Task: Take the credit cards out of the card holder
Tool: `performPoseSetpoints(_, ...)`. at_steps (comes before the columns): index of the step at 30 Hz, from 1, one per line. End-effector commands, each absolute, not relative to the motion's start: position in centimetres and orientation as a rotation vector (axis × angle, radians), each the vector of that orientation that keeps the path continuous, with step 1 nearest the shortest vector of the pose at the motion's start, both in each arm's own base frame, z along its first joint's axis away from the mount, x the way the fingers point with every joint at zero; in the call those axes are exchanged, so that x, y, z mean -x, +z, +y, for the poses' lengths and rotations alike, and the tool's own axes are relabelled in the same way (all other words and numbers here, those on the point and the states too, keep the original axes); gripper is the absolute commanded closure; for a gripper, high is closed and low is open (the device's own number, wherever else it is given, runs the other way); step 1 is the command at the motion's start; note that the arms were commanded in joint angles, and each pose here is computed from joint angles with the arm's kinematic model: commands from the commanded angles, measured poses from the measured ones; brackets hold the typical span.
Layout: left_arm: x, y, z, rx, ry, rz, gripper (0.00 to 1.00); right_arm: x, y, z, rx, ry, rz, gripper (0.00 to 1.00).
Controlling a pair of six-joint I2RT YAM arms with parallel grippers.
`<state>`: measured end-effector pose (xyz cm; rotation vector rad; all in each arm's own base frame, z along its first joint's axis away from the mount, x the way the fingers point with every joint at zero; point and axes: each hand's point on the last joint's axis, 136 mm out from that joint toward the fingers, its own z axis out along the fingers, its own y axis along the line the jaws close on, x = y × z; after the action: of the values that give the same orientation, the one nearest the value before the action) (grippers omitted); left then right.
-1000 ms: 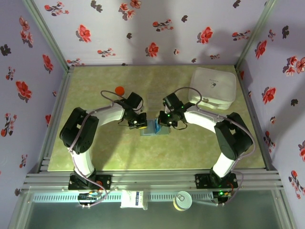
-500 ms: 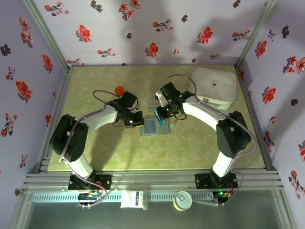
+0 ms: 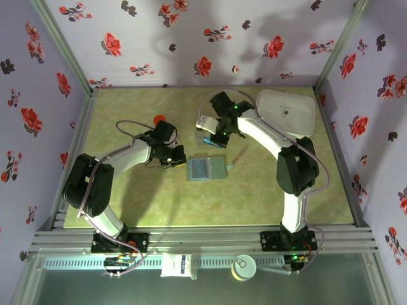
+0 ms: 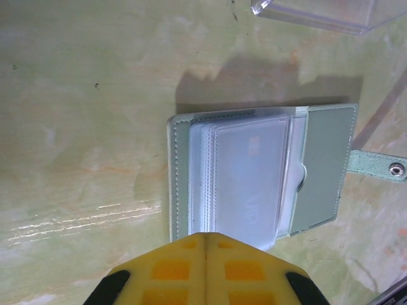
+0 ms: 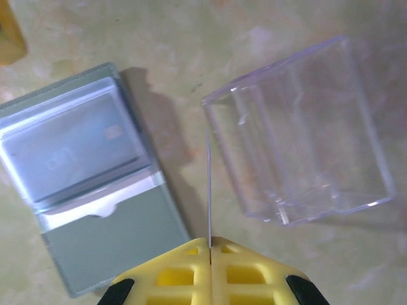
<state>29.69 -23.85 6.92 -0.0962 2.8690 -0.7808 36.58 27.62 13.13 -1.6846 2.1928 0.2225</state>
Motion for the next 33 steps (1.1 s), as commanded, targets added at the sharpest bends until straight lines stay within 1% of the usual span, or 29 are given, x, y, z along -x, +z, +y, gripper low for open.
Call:
performPoseSetpoints(1,-30.1,7.0,-23.3,0.071,-0.752,2.876,0.97,-36.6,12.7,26.6,1.857,0.233,2.174,1.00)
performPoseSetpoints(9,-30.8,7.3,-22.5,0.102,-0.747,2.871,0.97,-39.8,12.9,28.0,1.926,0.283,2.128,1.00)
performPoseSetpoints(17,-31.1,6.7,-21.9,0.133,-0.746,2.879,0.97,-41.2,11.9,29.0,1.984,0.317,2.092,1.00)
performPoseSetpoints(22,-31.4,6.2,-22.2,0.136,-0.760,2.892,0.97,-40.8,10.7,29.2,2.026,0.361,2.085,1.00)
performPoseSetpoints(33,-31.6,6.0,-22.3,0.134,-0.761,2.904,0.97,-38.3,9.0,29.3,2.088,0.514,2.144,1.00)
